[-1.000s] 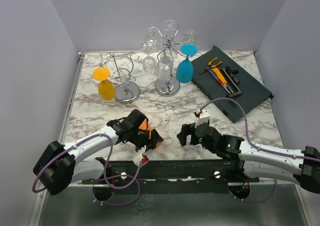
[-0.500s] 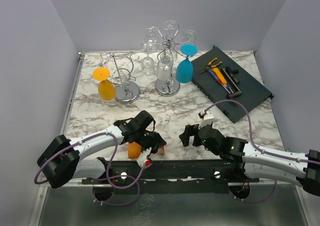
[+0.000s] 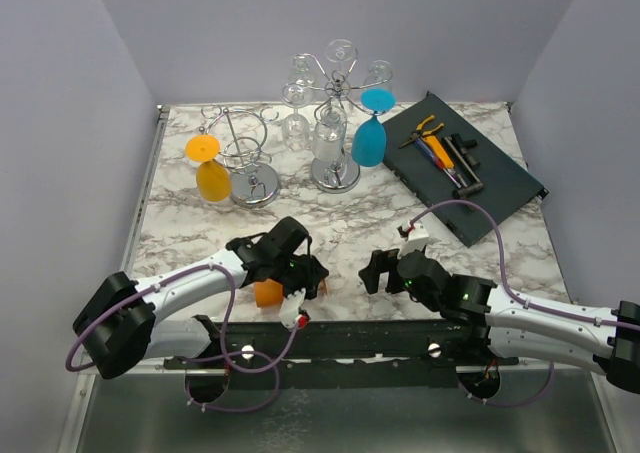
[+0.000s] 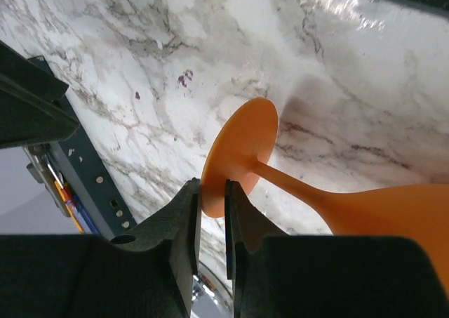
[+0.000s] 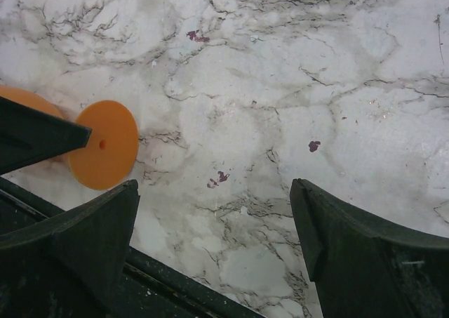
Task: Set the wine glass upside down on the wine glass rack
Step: Pick up the wine glass at the center of the board, then turn the wine glass upside down at the wine rack.
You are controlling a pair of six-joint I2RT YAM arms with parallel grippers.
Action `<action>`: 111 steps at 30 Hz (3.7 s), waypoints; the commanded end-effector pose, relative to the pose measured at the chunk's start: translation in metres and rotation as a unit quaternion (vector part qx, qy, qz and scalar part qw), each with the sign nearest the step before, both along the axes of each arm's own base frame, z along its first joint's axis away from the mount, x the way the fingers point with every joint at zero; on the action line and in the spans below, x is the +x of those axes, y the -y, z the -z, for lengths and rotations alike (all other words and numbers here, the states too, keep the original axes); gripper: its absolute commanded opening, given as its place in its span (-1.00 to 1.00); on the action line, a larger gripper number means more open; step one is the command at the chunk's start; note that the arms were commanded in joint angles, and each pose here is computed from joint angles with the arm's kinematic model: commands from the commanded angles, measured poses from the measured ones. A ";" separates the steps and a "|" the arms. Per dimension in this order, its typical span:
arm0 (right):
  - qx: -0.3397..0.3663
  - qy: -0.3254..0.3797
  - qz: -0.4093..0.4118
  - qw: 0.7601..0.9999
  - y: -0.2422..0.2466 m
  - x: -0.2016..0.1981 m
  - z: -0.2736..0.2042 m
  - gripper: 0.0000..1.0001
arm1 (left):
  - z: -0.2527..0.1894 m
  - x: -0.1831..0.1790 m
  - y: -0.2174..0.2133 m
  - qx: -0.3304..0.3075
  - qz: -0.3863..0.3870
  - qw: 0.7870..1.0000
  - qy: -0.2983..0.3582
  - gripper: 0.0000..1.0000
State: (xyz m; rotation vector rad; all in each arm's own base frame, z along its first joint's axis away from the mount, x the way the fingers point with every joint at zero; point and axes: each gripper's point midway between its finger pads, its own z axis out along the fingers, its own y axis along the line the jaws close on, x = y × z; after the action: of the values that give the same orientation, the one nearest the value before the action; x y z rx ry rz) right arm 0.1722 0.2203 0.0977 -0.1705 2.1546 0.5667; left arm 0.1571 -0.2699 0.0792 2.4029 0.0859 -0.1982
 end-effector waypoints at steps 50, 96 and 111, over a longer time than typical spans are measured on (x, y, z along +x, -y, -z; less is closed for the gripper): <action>-0.029 0.076 -0.031 0.996 -0.020 0.021 -0.066 0.89 | -0.495 0.084 -0.196 -0.357 -0.565 0.657 0.349 -1.00; -0.011 0.089 -0.009 0.996 -0.013 0.024 -0.078 0.90 | -0.316 0.395 -0.332 -0.267 -0.729 0.599 0.200 -1.00; -0.012 0.089 0.000 0.996 -0.008 0.024 -0.076 0.91 | -0.252 0.398 -0.300 -0.181 -0.681 0.685 0.185 -1.00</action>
State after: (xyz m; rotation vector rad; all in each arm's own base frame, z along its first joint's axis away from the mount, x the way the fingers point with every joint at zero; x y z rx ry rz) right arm 0.1955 0.2349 0.1771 -0.2533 1.9885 0.5384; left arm 0.5547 0.0479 0.3361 1.2698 1.4998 0.9166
